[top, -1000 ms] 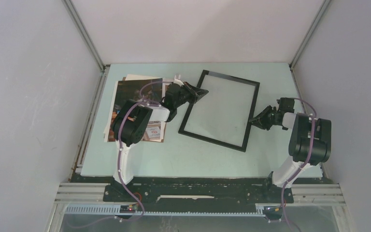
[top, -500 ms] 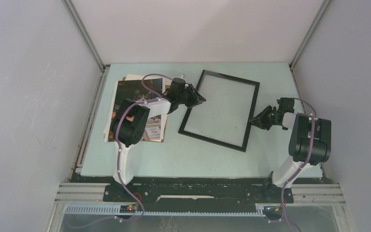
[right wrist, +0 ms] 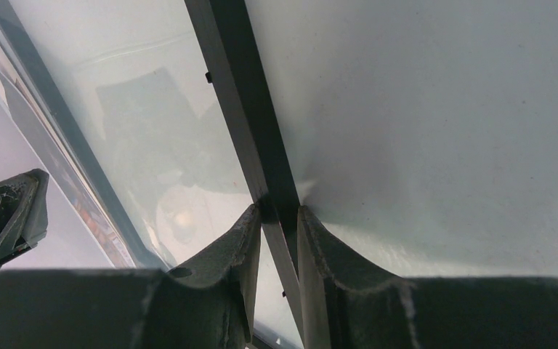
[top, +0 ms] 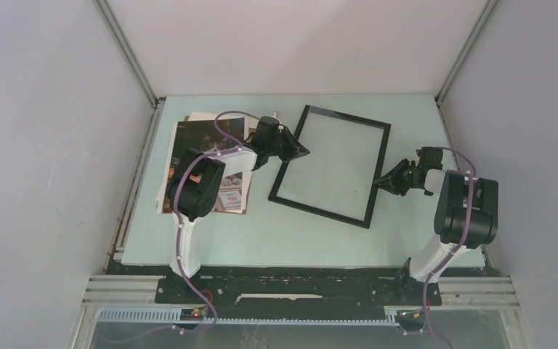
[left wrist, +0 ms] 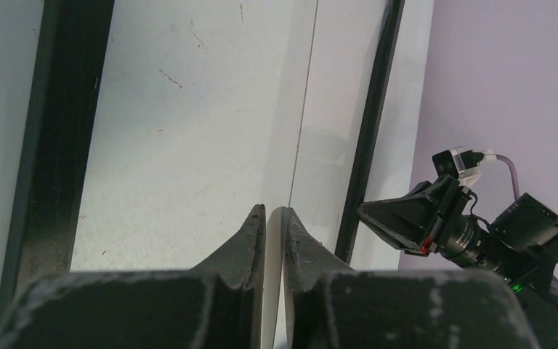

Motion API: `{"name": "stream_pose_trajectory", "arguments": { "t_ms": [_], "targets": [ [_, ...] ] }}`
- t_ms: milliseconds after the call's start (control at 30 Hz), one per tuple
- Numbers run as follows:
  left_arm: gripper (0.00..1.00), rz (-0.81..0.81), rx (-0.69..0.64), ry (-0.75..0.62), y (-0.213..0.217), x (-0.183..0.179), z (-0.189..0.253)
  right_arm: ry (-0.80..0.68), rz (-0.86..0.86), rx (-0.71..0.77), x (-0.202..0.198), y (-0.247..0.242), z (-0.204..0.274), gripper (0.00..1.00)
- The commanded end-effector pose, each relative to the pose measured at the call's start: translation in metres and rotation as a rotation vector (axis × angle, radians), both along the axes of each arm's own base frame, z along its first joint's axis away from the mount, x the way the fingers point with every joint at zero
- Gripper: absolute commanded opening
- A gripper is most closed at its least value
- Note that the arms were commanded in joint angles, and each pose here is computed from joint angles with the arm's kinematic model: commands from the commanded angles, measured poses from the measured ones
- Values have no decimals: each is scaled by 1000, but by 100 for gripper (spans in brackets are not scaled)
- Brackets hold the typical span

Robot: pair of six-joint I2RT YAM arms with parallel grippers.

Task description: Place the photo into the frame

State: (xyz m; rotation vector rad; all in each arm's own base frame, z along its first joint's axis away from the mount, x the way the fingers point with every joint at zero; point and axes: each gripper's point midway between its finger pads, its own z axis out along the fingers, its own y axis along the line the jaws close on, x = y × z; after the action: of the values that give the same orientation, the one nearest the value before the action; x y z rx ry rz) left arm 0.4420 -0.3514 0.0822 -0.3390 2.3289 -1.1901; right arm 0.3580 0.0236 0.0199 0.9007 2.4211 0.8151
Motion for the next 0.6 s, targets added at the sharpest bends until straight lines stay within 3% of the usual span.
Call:
{"name": "stream_pose_trajectory", "arguments": {
  "t_ms": [0,167,267,467,567],
  "targets": [
    [11,-52,-36,-105,-20,5,35,-48,26,11,12,5,10,32],
    [9,-109,-49,-120,-28,-1,42,-49,26,12,12,5,10,32],
    [8,-111,-131,-110,-33,-7,53,-47,27,13,12,6,9,32],
    [22,-129,-188,-140,-37,-10,77,-49,25,12,12,5,10,32],
    [15,-151,-161,-174,-36,-13,81,-52,22,11,13,4,12,33]
  ]
}}
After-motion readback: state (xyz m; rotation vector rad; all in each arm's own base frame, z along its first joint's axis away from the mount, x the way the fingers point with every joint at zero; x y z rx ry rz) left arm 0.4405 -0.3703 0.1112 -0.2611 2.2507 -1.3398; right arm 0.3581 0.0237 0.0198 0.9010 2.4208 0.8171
